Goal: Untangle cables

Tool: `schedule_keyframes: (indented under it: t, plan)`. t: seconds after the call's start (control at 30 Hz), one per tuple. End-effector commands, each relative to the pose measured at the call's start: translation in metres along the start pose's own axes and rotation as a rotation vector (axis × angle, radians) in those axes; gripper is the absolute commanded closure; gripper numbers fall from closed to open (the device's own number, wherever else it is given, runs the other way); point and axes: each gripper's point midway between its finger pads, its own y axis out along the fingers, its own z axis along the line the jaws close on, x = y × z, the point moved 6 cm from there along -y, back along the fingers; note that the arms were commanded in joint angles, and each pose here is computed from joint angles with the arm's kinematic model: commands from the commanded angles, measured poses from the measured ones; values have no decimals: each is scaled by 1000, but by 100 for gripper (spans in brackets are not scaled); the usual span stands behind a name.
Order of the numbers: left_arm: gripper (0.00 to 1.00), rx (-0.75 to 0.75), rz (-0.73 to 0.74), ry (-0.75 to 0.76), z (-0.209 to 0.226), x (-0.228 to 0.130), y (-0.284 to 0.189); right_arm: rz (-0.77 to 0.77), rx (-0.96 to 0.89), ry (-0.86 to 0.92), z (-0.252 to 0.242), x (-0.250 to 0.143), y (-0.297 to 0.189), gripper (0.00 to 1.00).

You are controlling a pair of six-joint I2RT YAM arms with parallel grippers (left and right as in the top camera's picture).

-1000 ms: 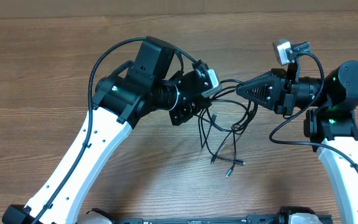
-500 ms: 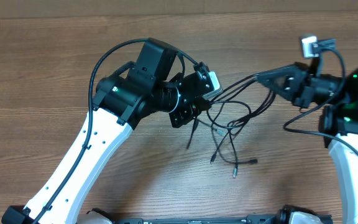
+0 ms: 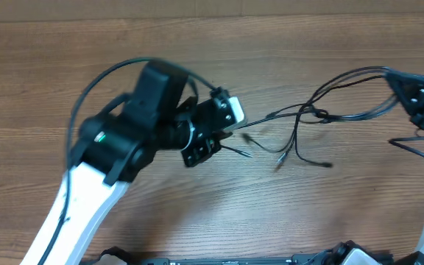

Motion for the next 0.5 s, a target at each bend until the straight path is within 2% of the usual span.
schedule_keyframes:
  t: [0.0,0.27,0.4,0.43,0.47]
  plan:
    - [96,123,-21,29,-7,-1,-33,-71,-100,-76,-6,14,-19,96]
    - [96,548,-178,-48,-15,-4,-129,-140,-218,-38,-30,18,-45,96]
    - [96,685,-263,-51,-31,-12,-170,-181,-288,38,-49,15,-58,96]
    - [96,705,-279,-47,-36,-13,-177,-182,-291,46,-51,14,-59,91]
    - [96,717,-292,-43,-40,-15,-182,-182,-292,55,-53,13,-60,61]
